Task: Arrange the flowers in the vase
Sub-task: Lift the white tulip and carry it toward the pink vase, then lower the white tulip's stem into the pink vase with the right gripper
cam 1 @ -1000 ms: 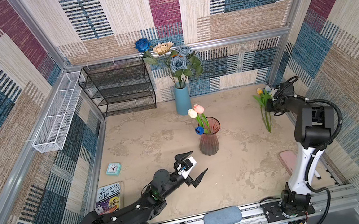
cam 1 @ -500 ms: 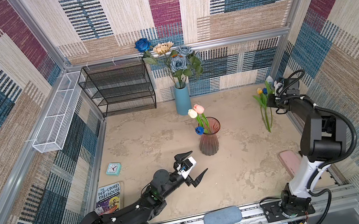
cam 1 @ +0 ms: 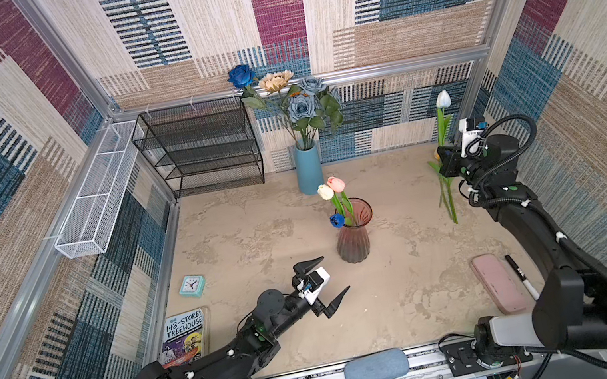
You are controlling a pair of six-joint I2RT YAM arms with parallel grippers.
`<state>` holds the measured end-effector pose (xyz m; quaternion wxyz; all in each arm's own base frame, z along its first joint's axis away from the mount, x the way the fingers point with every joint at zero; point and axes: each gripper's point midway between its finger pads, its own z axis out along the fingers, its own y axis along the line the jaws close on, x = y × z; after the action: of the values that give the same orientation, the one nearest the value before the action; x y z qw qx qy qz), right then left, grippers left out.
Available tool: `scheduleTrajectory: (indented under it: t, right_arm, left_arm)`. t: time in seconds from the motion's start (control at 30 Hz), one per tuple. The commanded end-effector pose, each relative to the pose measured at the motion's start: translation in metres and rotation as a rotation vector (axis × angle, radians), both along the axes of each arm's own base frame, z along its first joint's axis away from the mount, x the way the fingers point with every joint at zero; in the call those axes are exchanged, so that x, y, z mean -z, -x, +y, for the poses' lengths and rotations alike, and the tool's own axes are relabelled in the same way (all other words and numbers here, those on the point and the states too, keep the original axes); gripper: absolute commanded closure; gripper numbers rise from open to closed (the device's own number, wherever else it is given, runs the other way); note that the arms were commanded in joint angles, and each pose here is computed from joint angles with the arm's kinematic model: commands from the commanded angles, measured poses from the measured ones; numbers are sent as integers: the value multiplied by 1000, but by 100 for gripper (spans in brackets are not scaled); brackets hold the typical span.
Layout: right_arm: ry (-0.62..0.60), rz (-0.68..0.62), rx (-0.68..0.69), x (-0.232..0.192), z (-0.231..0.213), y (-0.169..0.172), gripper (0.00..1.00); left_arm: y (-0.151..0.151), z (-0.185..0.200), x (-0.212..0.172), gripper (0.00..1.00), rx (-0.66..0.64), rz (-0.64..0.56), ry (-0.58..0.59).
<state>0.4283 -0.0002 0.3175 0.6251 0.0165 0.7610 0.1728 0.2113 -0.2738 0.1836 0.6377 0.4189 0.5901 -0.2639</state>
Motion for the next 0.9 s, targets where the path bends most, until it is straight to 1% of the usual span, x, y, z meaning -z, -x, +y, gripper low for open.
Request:
scheduleTrajectory:
  t: [0.0, 0.07, 0.23, 0.33, 0.43, 0.5, 0.63, 0.77, 0.87]
  right_arm:
    - [-35, -232, -156, -54, 36, 19, 100]
    - [-30, -303, -232, -68, 57, 33, 100]
    - [8, -484, -436, -83, 116, 73, 100]
    - [13, -585, -523, -91, 144, 95, 100]
    - [-7, -650, -602, -100, 168, 108, 100]
    - [-23, -689, -621, -108, 180, 113, 100]
    - [-82, -716, -659, -126, 198, 113, 100]
    - [-142, -728, -706, -130, 212, 113, 100]
    - [-128, -737, -713, -122, 223, 111, 100]
  left_arm:
    - [0, -1, -10, 0, 6, -26, 34]
    - [0, -1, -10, 0, 8, -28, 34]
    - [0, -1, -10, 0, 5, -27, 32]
    - [0, -1, -10, 0, 6, -29, 31]
    - [0, -1, -10, 0, 8, -30, 30]
    - [0, -1, -10, 0, 8, -29, 28]
    - [0, -1, -10, 0, 5, -28, 27]
    - [0, -2, -10, 0, 8, -28, 26]
    - [0, -2, -9, 0, 8, -28, 24]
